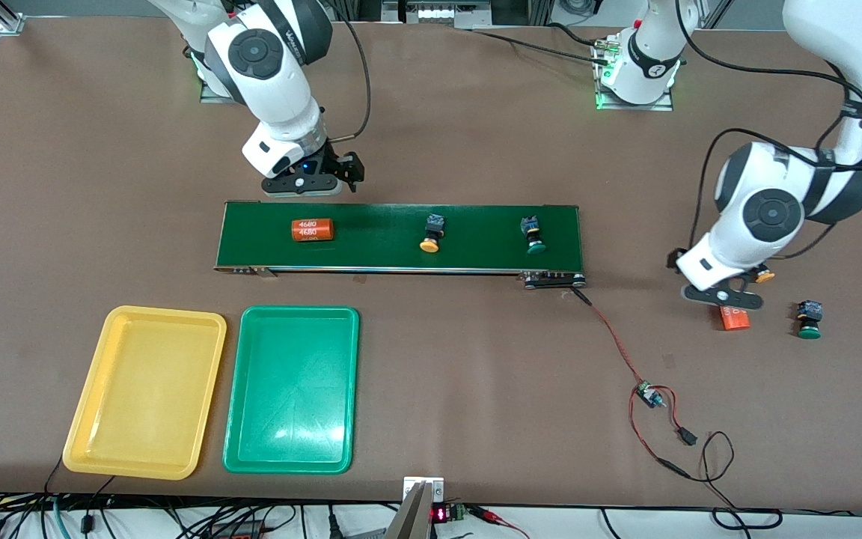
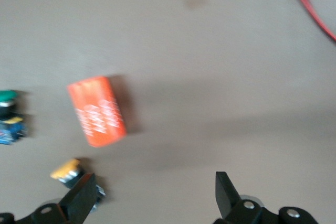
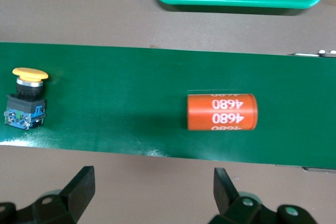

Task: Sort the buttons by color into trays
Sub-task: 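Grasp an orange cylinder with the left gripper while the right grasps yellow button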

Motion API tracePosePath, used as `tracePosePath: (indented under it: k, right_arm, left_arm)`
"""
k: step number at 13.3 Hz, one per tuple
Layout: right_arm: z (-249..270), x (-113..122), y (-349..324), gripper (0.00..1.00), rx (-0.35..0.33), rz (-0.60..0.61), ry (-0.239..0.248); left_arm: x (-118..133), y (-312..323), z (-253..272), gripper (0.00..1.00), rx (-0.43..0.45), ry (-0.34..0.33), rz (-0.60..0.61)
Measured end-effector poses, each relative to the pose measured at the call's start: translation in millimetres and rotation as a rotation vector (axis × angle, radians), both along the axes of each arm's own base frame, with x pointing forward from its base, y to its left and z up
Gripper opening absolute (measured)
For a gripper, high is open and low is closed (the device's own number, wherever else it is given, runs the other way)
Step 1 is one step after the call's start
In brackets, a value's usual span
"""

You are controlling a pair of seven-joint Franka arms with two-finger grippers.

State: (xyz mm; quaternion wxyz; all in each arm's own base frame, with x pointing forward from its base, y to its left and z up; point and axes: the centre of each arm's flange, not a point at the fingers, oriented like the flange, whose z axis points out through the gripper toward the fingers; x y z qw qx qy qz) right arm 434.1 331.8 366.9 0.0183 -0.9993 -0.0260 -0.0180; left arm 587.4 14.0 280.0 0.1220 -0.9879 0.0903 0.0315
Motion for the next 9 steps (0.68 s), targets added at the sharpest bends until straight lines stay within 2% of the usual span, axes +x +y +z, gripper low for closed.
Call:
tracePosePath:
  k: [4,7,9]
  right_arm:
    - [-15,-4,26,1.00,-0.007,-0.005,0.014]
    - [-22,3,45,1.00,0.000,-0.045,0.017]
    - [-28,9,50,1.00,0.005,-0.061,0.028]
  left_arm:
    - [13,63,-34,1.00,0.008,-0.023,0.048]
    - [17,73,-60,1.00,-0.027,-0.006,0.098]
    - [24,78,-75,1.00,-0.048,-0.047,0.089]
